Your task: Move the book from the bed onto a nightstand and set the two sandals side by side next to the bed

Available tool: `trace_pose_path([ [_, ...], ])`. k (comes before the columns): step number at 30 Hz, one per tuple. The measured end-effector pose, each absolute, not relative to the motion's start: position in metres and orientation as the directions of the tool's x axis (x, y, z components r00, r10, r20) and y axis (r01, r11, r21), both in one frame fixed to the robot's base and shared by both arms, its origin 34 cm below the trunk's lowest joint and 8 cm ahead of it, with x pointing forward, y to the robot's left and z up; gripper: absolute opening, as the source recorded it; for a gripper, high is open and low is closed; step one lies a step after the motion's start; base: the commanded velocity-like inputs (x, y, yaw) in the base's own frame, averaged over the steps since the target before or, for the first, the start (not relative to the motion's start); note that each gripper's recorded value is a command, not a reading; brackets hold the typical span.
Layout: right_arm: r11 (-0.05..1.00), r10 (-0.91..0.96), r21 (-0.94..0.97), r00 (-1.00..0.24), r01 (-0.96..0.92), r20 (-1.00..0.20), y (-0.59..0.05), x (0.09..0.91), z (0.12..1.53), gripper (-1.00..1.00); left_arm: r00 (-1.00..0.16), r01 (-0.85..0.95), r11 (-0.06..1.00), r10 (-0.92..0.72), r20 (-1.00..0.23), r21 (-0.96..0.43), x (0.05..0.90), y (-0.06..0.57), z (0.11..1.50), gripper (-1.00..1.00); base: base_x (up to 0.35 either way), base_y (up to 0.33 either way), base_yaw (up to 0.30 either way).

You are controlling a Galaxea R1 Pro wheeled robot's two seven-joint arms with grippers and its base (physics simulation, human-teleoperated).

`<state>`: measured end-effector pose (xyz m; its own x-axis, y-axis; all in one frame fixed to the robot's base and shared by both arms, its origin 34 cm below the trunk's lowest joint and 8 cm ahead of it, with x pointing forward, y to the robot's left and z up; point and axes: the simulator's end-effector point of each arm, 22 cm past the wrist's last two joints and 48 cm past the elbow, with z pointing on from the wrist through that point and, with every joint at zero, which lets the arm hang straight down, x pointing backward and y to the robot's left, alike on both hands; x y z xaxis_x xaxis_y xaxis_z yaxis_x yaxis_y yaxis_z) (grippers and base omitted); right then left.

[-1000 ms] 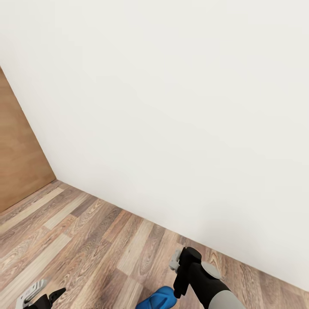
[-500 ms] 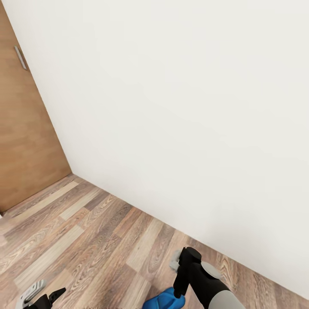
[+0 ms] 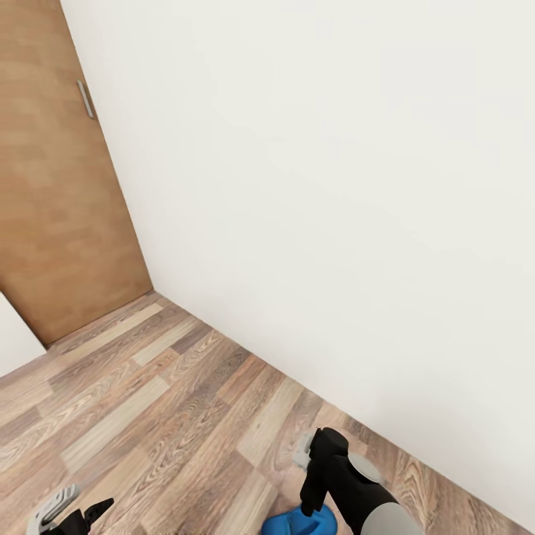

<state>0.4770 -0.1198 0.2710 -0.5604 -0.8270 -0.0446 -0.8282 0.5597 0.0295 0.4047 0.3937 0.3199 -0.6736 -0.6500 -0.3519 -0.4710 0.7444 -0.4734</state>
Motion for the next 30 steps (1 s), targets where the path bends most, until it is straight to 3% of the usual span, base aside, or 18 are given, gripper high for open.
trace_pose_path([
  [10, 0.559, -0.827, 0.032, -0.56, -0.828, -0.042, -0.1201, 0.4759, 0.2693, 1.0, -0.675, -0.473, 0.744, -0.65, -0.349, -0.471, 0.4039, 0.3937, 0.3186, 1.0, 0.0, 0.0, 0.185],
  [30, 0.511, -0.857, 0.016, -0.511, -0.86, -0.072, -0.1138, 0.4813, 0.2699, 1.0, -0.678, -0.471, 0.745, -0.648, -0.347, -0.472, 0.4042, 0.3917, 0.318, 1.0, 0.0, 0.0, 0.014],
])
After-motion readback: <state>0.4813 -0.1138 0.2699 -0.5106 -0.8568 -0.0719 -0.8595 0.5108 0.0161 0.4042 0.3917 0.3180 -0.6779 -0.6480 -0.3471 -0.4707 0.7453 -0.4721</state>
